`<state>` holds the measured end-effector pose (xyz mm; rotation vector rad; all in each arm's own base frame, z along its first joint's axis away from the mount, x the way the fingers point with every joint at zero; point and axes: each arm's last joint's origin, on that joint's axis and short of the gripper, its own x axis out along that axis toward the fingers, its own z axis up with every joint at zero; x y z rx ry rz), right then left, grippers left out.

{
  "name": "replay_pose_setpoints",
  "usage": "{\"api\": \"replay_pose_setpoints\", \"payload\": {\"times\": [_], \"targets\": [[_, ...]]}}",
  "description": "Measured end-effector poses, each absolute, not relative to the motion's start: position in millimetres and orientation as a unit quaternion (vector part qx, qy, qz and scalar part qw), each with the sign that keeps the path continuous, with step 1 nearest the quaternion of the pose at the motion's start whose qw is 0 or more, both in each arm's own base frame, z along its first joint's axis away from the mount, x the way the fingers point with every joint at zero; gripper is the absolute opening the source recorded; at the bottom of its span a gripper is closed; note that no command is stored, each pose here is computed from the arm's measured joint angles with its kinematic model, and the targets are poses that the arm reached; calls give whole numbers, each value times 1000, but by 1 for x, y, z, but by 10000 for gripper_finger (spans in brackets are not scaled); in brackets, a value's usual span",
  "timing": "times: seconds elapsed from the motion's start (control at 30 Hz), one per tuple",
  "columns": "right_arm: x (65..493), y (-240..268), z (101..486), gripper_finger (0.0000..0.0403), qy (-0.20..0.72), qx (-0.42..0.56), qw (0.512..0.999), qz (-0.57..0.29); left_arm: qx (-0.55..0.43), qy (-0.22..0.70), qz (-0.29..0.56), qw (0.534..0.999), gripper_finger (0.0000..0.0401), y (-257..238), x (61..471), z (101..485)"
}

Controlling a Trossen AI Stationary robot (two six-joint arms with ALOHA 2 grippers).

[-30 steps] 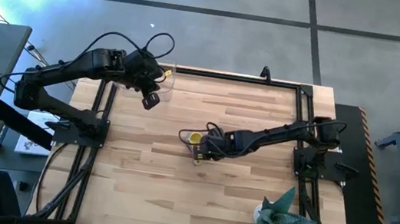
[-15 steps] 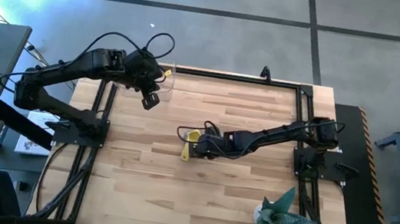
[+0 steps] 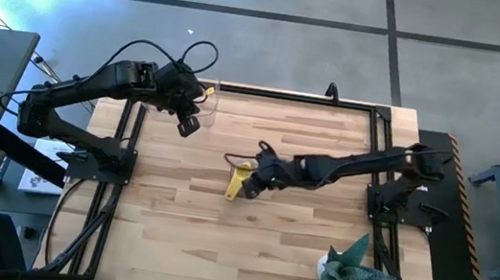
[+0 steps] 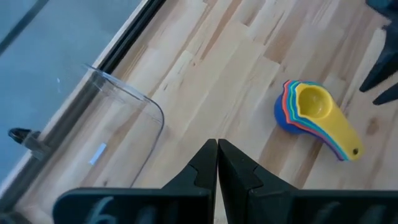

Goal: Nest measuring cups in basket
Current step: Put the stacked measuring cups into the transparent bin

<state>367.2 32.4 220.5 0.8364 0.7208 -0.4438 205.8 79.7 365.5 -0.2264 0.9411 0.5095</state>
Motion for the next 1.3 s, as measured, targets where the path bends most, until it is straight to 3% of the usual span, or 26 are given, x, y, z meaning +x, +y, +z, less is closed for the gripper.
{"api": "replay_pose_setpoints", "payload": {"times": [0.13, 0.27, 0.53, 0.77, 1.07, 1.3], "targets": [[357, 19, 250, 96, 324, 290, 887, -157, -142, 441, 241, 853, 3, 79, 206, 365], [339, 3, 281, 96, 301, 224, 916, -145, -185, 434, 236, 850, 3, 77, 207, 365], [279, -17, 330, 96, 306, 129, 932, -145, -278, 412, 257, 829, 3, 76, 207, 365], [228, -17, 355, 96, 313, 74, 932, -168, -288, 408, 262, 825, 3, 76, 207, 365], [165, -8, 304, 96, 182, 130, 971, -85, -347, 388, 291, 803, 3, 76, 207, 365], [130, -3, 260, 96, 112, 118, 985, -52, -400, 367, 316, 778, 3, 76, 207, 365]]}}
